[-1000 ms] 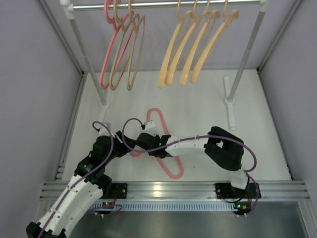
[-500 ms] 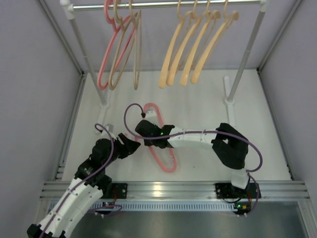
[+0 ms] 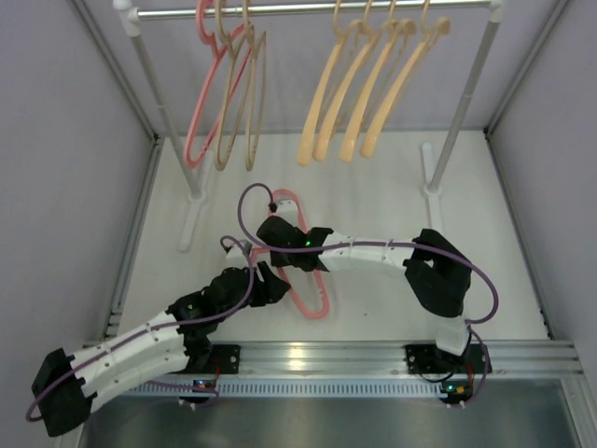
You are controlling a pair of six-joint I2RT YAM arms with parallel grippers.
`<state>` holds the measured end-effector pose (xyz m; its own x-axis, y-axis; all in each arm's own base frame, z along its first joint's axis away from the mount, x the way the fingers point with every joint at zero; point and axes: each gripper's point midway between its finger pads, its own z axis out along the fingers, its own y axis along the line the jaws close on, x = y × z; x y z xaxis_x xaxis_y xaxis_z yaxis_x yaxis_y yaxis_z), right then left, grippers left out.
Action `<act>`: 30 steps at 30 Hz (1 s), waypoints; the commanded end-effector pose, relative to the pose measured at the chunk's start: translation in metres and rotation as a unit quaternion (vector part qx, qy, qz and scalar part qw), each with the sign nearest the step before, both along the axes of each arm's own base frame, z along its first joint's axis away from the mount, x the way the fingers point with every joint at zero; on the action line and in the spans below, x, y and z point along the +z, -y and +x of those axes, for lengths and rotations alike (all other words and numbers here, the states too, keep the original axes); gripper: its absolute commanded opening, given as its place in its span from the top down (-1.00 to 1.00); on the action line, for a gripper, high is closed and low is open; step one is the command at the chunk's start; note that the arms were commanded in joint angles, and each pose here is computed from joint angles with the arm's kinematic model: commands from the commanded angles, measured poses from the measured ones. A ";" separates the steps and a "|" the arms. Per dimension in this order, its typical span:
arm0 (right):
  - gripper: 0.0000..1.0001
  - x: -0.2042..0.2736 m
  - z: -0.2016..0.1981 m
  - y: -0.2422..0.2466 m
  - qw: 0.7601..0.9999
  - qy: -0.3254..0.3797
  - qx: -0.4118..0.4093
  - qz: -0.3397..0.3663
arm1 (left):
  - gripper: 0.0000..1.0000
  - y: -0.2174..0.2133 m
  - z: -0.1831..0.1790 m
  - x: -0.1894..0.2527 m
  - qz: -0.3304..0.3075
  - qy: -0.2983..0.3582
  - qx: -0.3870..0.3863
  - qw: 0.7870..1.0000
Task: Organize the hangers
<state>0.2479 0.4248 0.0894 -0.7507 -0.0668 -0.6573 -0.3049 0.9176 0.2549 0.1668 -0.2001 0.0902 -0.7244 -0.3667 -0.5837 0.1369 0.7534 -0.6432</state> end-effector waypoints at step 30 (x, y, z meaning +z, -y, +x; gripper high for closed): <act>1.00 0.060 -0.007 0.000 0.994 0.004 0.001 0.107 | 0.56 0.028 0.039 0.027 -0.047 0.109 0.088 0.989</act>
<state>0.2375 0.4165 0.1163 -0.7664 -0.0020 -0.6423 -0.2982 0.8868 0.3531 0.1989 -0.2252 0.0974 -0.5508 -0.4862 -0.6784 0.1412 0.7468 -0.6498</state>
